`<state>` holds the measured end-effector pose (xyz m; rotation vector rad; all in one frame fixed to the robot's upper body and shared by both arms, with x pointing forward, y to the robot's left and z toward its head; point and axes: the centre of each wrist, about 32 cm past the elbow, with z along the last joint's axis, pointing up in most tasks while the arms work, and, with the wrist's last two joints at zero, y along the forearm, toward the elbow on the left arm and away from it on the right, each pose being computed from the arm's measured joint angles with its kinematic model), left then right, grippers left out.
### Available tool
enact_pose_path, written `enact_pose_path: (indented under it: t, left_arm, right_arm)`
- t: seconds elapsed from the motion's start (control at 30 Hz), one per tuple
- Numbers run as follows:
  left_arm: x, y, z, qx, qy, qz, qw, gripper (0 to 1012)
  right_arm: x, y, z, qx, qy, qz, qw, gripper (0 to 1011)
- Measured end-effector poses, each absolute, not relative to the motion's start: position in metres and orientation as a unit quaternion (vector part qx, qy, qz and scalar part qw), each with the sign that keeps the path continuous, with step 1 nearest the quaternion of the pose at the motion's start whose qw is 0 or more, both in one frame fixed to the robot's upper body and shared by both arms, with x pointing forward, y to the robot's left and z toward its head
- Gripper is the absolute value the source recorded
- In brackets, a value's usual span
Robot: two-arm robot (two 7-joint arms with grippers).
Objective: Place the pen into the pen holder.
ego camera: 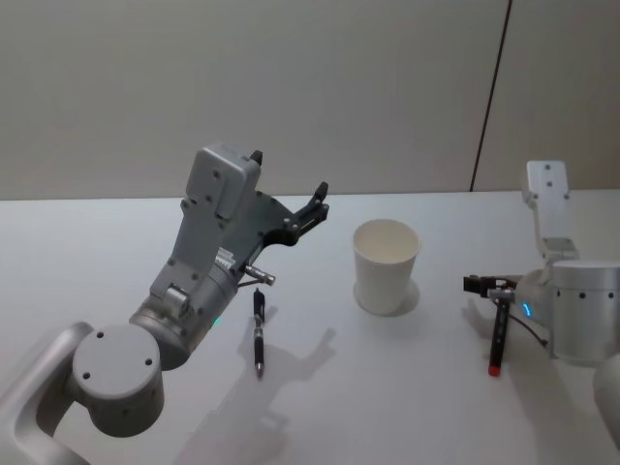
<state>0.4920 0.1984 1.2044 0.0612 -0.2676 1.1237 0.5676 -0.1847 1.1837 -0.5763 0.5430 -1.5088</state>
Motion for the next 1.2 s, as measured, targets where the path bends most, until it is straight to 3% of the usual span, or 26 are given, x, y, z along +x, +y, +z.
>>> enact_pose_path:
  t: [1.2]
  left_arm:
    - [0.492,0.1984,1.2044,0.029,-0.126,0.531,0.837,1003]
  right_arm:
    - [0.5741,-0.1768,1.1778,-0.274,0.233,-0.671,0.649,1001]
